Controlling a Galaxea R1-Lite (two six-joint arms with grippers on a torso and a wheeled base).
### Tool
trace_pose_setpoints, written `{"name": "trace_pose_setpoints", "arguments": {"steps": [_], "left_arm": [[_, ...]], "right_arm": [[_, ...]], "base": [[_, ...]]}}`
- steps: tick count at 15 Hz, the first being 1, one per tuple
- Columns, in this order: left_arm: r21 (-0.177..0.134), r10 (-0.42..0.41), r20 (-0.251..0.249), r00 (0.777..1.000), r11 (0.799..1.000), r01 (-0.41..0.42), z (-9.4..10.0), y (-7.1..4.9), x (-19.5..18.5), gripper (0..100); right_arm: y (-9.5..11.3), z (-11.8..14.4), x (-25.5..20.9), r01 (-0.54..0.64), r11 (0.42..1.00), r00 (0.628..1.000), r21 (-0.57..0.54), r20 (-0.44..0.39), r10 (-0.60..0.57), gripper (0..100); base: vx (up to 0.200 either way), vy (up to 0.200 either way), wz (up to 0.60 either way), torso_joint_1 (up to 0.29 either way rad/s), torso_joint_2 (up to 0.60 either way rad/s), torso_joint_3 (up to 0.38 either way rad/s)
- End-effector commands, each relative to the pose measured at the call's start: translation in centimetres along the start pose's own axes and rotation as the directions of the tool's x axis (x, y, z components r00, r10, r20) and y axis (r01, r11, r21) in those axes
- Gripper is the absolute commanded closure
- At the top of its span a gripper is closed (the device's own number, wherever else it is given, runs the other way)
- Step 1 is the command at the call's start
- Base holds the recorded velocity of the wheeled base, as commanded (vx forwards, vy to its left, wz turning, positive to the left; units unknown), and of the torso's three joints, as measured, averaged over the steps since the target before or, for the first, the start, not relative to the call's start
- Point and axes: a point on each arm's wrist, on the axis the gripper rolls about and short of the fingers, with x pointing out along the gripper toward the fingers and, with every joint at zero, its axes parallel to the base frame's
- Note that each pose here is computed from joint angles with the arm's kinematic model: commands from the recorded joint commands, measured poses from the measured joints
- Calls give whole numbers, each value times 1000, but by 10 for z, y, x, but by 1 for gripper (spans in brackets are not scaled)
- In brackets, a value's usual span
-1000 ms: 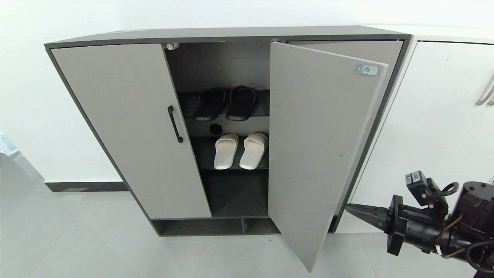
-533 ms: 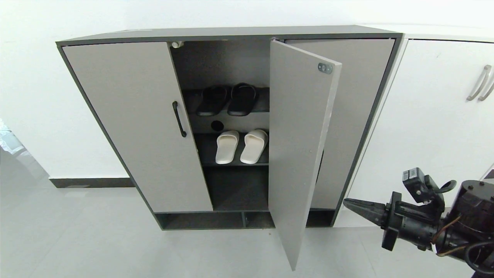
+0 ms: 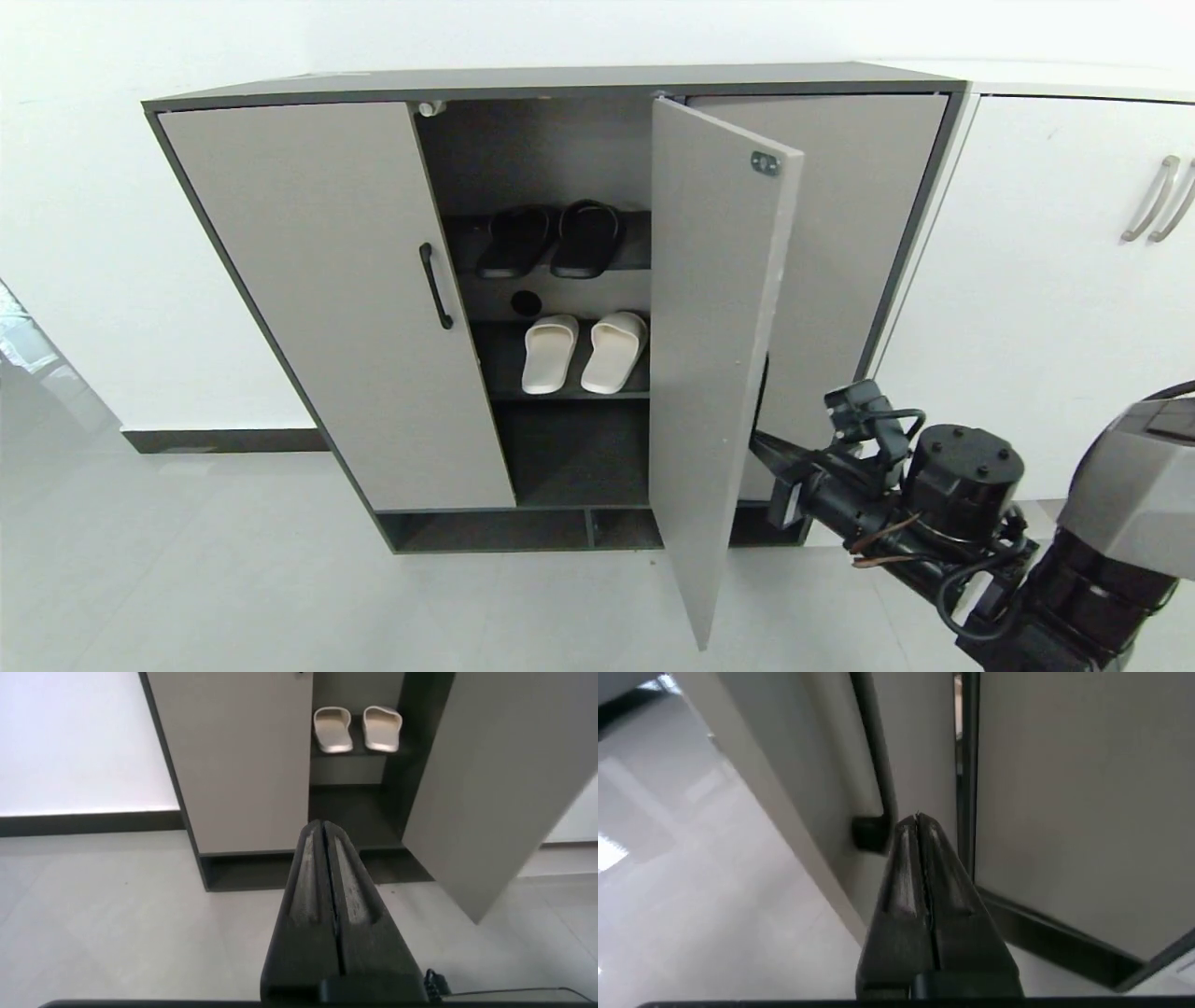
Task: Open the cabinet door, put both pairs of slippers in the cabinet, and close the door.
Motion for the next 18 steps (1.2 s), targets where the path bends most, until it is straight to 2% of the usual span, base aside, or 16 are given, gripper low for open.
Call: {"name": "trace_pose_setpoints", "arguments": {"steps": [1,3,4,5,6,8,11,14,17,18], "left_arm": [[0,0,-1,1000,1000,0,0,0,0,100],[0,0,-1,1000,1000,0,0,0,0,100],[0,0,-1,1000,1000,0,0,0,0,100],[-2,0,-1,1000,1000,0,0,0,0,100],[-2,0,-1,1000,1000,0,0,0,0,100],[0,0,-1,1000,1000,0,0,0,0,100],[1,0,-3,1000,1000,0,0,0,0,100],[1,0,-3,1000,1000,0,0,0,0,100],[0,0,-3,1000,1000,0,0,0,0,100],[0,0,-1,1000,1000,0,0,0,0,100]], "right_arm": [[27,-17,8,-82,997,996,1,-41,82,100],[69,-21,1,-207,978,977,10,-58,207,100],[109,-28,-8,-325,946,943,12,-76,325,100],[119,-31,-7,-350,937,934,8,-76,350,100],[119,-31,-4,-347,938,936,5,-69,346,100],[99,-27,3,-265,964,963,1,-53,265,100],[80,-10,26,-150,989,987,3,51,150,100],[81,10,41,-149,989,978,6,149,146,100],[84,15,49,-150,989,977,-7,153,150,100],[86,19,53,-152,988,975,-7,165,151,100]], "base": [[0,0,0,0,0,0],[0,0,0,0,0,0],[0,0,0,0,0,0],[0,0,0,0,0,0],[0,0,0,0,0,0],[0,0,0,0,0,0],[200,0,0,2,-1,2],[200,0,0,-4,2,4],[200,0,0,5,2,1],[0,0,0,0,0,0]]}}
